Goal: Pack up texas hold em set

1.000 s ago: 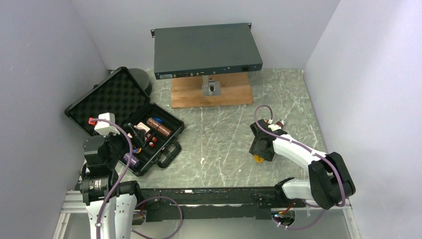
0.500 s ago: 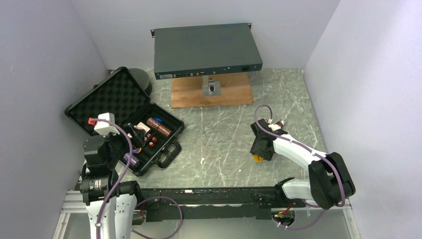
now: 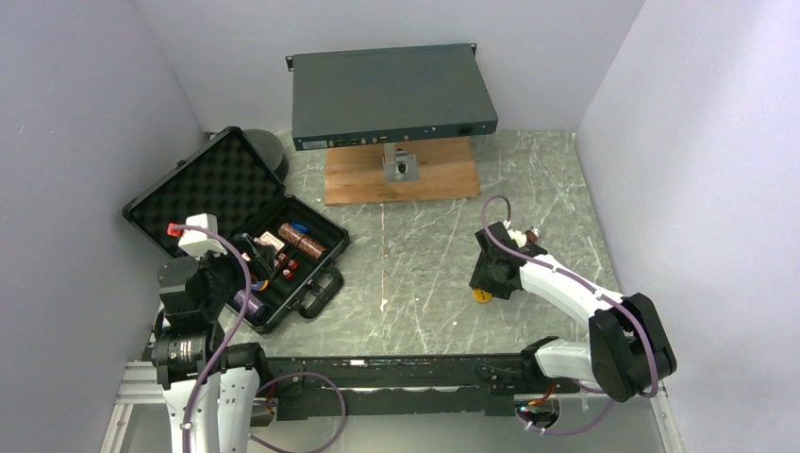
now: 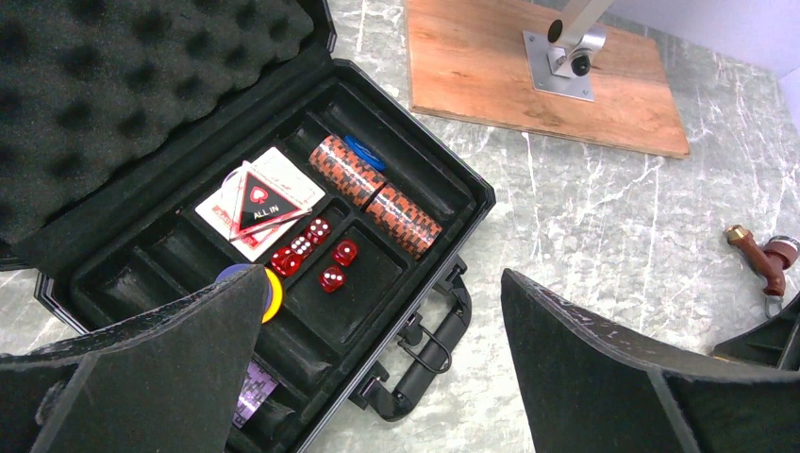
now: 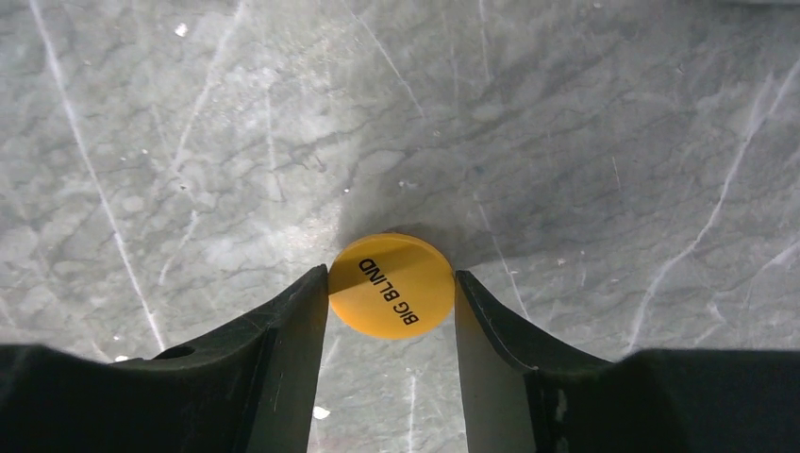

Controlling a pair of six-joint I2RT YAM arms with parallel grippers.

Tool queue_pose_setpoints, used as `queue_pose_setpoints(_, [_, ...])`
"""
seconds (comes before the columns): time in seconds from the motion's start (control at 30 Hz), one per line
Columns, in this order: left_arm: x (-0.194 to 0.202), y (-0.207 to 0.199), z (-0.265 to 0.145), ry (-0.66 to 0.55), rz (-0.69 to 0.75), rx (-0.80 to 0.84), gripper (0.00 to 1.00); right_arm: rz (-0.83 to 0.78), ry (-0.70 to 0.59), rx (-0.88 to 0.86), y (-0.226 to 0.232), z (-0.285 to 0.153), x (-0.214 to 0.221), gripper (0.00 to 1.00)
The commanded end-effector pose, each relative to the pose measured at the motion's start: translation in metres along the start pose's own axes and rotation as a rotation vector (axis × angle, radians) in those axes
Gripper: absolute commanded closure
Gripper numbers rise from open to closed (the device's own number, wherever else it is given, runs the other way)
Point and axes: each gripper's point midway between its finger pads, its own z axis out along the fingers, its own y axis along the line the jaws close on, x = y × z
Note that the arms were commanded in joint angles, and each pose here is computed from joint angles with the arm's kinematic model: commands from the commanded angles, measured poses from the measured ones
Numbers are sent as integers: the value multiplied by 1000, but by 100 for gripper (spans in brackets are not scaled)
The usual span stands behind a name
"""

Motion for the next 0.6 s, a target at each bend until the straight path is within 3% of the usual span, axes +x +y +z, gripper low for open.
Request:
queue_pose_setpoints(0.0, [-8, -2, 1, -32, 16, 7, 0, -2, -64, -86, 23, -13, -23, 62])
queue_pose_setpoints(0.57, [-8, -2, 0, -32, 17, 9, 0, -1, -138, -197, 59, -39, -60, 63])
